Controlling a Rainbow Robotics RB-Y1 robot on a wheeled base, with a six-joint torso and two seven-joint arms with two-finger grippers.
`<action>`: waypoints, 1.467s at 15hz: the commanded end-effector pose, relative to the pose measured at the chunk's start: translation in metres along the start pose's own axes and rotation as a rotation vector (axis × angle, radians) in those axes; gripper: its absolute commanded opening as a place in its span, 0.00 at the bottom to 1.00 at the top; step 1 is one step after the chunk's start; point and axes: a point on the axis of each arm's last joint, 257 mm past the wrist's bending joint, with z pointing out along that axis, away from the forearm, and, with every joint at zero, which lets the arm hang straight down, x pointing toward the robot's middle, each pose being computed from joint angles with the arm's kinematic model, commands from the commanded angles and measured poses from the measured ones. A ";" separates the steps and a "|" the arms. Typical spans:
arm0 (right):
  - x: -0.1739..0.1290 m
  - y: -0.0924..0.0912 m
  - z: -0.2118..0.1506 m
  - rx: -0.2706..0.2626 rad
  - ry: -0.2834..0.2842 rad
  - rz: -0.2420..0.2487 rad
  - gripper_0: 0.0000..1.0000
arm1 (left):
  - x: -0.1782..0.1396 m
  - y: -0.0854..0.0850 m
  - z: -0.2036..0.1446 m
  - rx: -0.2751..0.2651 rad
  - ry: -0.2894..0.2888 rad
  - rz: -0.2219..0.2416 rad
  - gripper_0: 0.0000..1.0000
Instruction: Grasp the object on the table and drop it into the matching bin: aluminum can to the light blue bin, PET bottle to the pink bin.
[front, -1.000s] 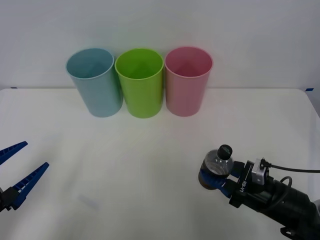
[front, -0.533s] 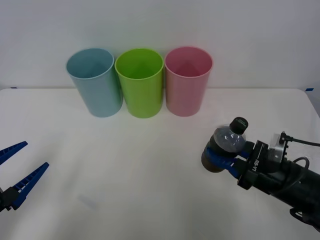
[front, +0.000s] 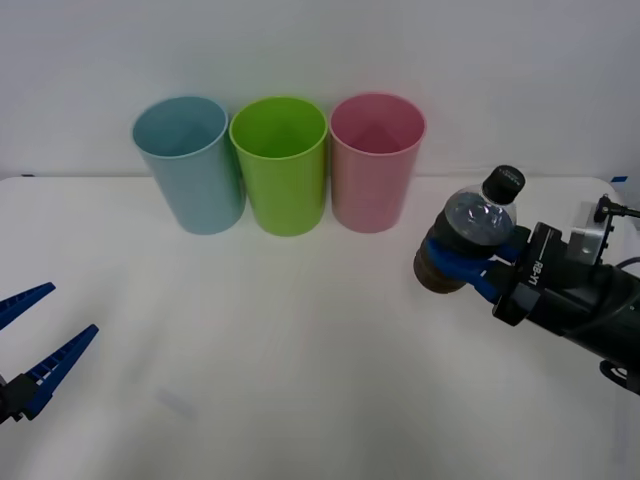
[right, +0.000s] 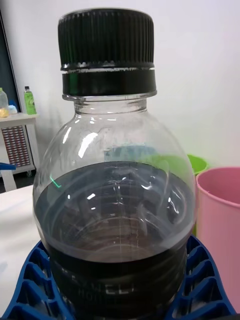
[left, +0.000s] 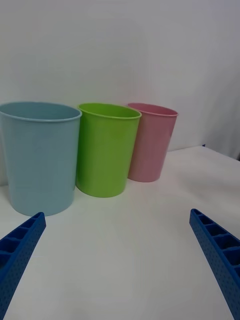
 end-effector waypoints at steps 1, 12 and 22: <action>-0.023 -0.010 0.005 0.027 -0.004 0.024 0.00 | 0.000 0.000 0.000 0.000 0.000 0.000 1.00; -0.060 -0.075 0.047 0.113 -0.042 0.067 0.00 | 0.000 0.000 0.000 0.000 0.000 0.000 1.00; -0.056 -0.138 0.114 0.213 -0.051 0.047 0.00 | 0.000 0.000 0.000 0.000 0.000 0.000 1.00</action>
